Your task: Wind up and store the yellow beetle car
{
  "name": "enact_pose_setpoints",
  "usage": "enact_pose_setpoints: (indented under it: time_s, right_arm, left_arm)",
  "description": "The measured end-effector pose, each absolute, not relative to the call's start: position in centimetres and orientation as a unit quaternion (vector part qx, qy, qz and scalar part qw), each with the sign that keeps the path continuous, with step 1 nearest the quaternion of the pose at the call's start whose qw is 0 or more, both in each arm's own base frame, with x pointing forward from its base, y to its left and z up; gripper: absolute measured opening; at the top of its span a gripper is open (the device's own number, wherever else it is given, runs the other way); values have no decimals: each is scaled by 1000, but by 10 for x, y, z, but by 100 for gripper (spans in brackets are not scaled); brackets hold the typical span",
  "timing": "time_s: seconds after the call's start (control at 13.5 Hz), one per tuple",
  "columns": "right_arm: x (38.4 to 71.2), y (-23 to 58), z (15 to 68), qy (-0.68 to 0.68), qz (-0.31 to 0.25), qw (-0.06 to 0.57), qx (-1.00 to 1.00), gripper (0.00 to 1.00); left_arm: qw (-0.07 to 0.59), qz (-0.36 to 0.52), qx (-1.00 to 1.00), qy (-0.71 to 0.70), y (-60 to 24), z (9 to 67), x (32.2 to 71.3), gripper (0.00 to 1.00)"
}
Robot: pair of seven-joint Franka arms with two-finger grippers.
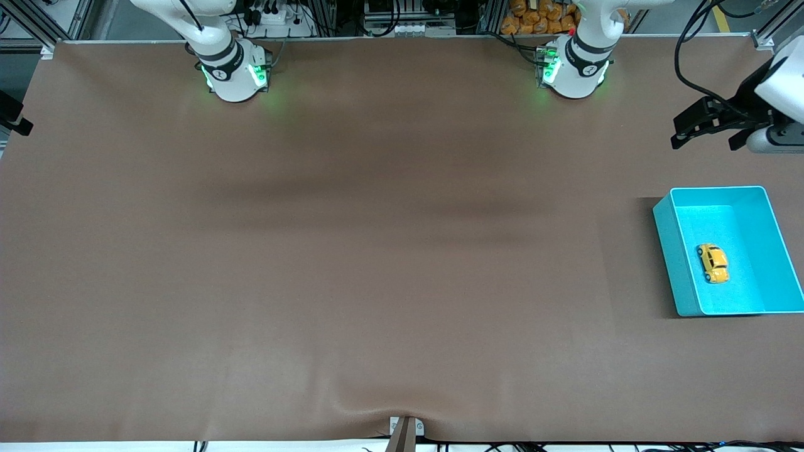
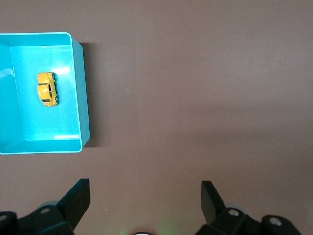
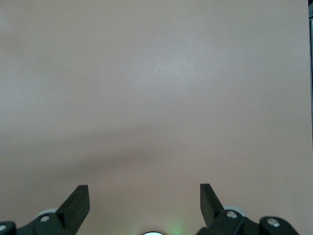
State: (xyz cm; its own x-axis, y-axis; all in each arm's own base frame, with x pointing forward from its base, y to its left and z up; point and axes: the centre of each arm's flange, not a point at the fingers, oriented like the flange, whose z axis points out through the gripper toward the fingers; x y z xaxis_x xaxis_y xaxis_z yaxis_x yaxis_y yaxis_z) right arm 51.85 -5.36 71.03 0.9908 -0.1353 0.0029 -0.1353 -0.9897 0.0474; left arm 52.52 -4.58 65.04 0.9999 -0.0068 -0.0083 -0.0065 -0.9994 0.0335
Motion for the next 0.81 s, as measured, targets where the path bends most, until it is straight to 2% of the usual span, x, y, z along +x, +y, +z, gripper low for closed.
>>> enact_pose_setpoints:
  time_s: [0.81]
  right_arm:
    - [514, -56, 717, -71, -3, 24, 997, 100]
  left_arm:
    - [-3, -5, 1000, -7, -47, 649, 526, 100]
